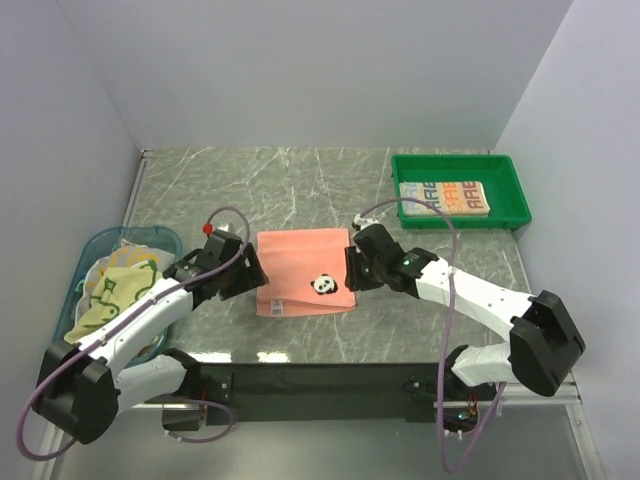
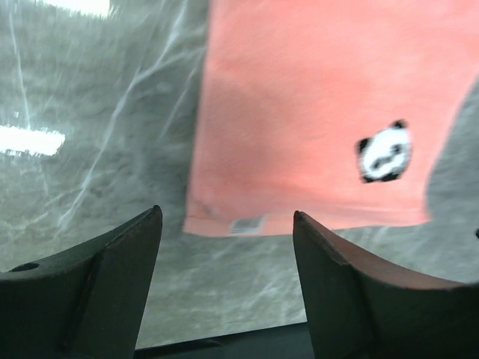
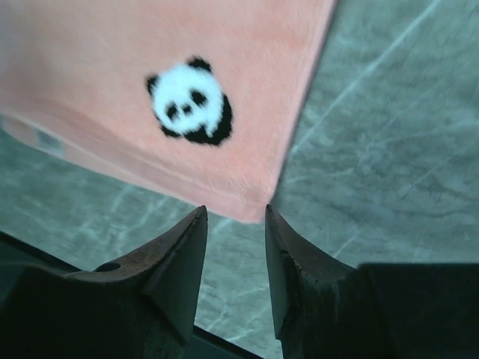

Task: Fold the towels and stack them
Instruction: Fold the towel

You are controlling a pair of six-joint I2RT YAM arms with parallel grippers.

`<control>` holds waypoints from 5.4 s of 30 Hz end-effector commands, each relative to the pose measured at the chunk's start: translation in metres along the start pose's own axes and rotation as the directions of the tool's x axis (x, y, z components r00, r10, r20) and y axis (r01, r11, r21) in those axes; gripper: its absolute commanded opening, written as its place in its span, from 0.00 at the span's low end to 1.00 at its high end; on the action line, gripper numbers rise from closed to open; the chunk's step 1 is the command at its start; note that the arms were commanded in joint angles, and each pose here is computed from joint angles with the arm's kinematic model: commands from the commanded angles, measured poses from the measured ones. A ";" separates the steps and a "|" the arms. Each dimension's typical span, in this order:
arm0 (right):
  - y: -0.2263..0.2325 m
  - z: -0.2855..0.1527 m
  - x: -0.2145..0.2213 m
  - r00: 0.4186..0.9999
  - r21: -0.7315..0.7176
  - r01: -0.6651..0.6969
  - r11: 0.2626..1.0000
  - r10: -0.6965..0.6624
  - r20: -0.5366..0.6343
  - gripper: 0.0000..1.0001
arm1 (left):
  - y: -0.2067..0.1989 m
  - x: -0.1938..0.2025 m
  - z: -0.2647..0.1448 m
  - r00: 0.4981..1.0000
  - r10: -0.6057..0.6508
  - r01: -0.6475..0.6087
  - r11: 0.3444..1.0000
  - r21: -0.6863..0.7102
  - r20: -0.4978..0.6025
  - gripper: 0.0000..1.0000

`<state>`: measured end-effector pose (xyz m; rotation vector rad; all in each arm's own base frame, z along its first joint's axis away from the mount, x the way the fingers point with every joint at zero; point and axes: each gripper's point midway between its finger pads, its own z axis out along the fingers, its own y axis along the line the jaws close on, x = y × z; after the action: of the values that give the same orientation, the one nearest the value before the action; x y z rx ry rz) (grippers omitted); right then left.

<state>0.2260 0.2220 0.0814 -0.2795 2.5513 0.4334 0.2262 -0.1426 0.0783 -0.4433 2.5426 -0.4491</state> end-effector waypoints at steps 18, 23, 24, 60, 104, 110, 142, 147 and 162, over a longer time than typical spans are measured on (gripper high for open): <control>0.021 0.045 0.025 0.992 -0.112 -0.113 0.987 0.105 -0.069 0.21 | -0.013 0.045 0.036 0.991 0.034 -0.034 0.999 0.000 -0.132 0.29; 0.006 0.051 0.049 0.984 -0.067 -0.148 0.987 0.140 -0.107 0.20 | 0.017 0.074 0.045 0.984 0.020 -0.031 0.998 -0.058 -0.179 0.27; 0.003 0.051 0.051 0.983 -0.057 -0.153 0.987 0.146 -0.109 0.20 | 0.020 0.076 0.045 0.983 0.014 -0.026 0.997 -0.067 -0.181 0.27; 0.075 0.082 -0.214 0.752 -0.634 -0.318 0.705 0.595 0.283 0.80 | -0.108 -0.151 0.106 0.940 -0.280 0.190 0.904 0.383 0.193 0.80; 0.020 0.037 -0.075 0.969 -0.171 -0.150 0.974 0.180 0.170 0.37 | -0.062 -0.029 0.036 0.992 -0.036 0.017 0.987 0.158 0.119 0.46; 0.017 0.040 -0.019 0.991 -0.117 -0.114 0.987 0.121 0.053 0.36 | -0.053 0.033 0.035 0.997 0.069 -0.066 0.991 0.118 -0.022 0.40; -0.014 0.008 -0.034 0.996 -0.025 0.089 0.996 -0.089 0.009 0.39 | -0.056 -0.006 -0.028 0.972 0.232 -0.230 0.972 -0.052 0.027 0.89; 0.007 0.020 -0.100 0.963 -0.102 0.260 0.960 -0.251 0.098 0.53 | -0.022 -0.073 -0.013 0.970 0.214 -0.199 0.971 -0.133 0.113 0.99; -0.010 0.113 -0.140 0.863 -0.109 0.487 0.866 -0.497 -0.091 0.46 | 0.015 -0.096 0.015 0.967 0.233 -0.209 0.958 -0.196 0.108 0.96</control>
<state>0.3906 0.2785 0.0581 -0.9195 2.4494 0.3834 0.3041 -0.0938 0.1035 -0.2804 2.4888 -0.0846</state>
